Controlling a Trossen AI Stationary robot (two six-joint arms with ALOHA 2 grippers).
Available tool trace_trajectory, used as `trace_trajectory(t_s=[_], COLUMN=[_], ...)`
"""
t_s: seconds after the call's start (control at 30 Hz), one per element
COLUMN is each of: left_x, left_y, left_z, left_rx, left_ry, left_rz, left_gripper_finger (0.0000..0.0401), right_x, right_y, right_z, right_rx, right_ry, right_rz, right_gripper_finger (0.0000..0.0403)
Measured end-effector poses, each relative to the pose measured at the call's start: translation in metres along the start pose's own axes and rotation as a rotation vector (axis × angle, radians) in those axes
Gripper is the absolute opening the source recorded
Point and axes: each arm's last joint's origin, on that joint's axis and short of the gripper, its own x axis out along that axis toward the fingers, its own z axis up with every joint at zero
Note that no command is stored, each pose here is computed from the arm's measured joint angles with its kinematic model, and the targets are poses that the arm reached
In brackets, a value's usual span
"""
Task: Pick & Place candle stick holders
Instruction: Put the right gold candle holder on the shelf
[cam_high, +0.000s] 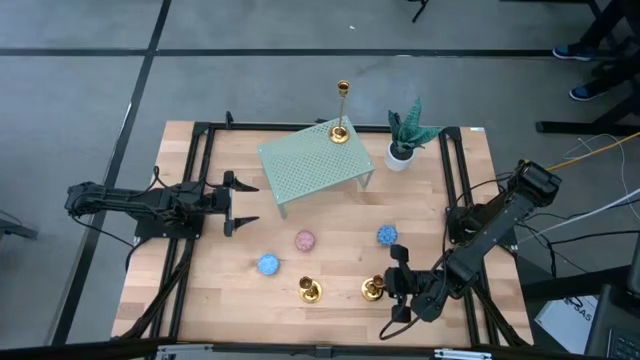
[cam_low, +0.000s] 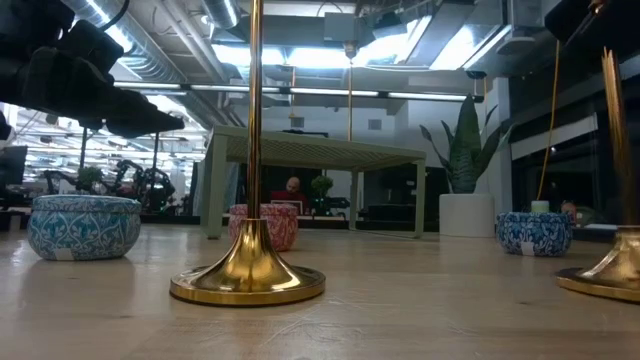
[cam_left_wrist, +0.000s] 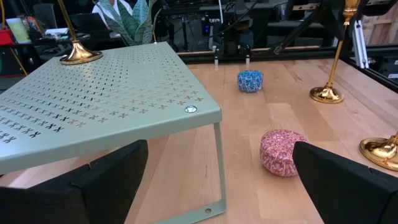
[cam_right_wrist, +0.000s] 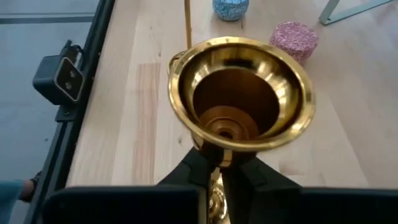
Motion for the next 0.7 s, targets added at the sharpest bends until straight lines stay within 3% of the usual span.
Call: trace_trajectory(t_s=[0.37,0.7], left_x=[0.000,0.000], left_y=[0.000,0.000], left_z=[0.000,0.000], left_rx=[0.000,0.000], left_ry=[0.000,0.000], left_rz=[0.000,0.000], left_gripper_finger=[0.0400,0.0400], right_x=[-0.011,-0.064], right_y=[-0.001,-0.029], right_z=[0.005,0.041], right_rx=[-0.005,0.054], right_ry=[0.038,-0.156], right_rz=[0.105,0.174], right_gripper_finger=[0.0020,0.0020])
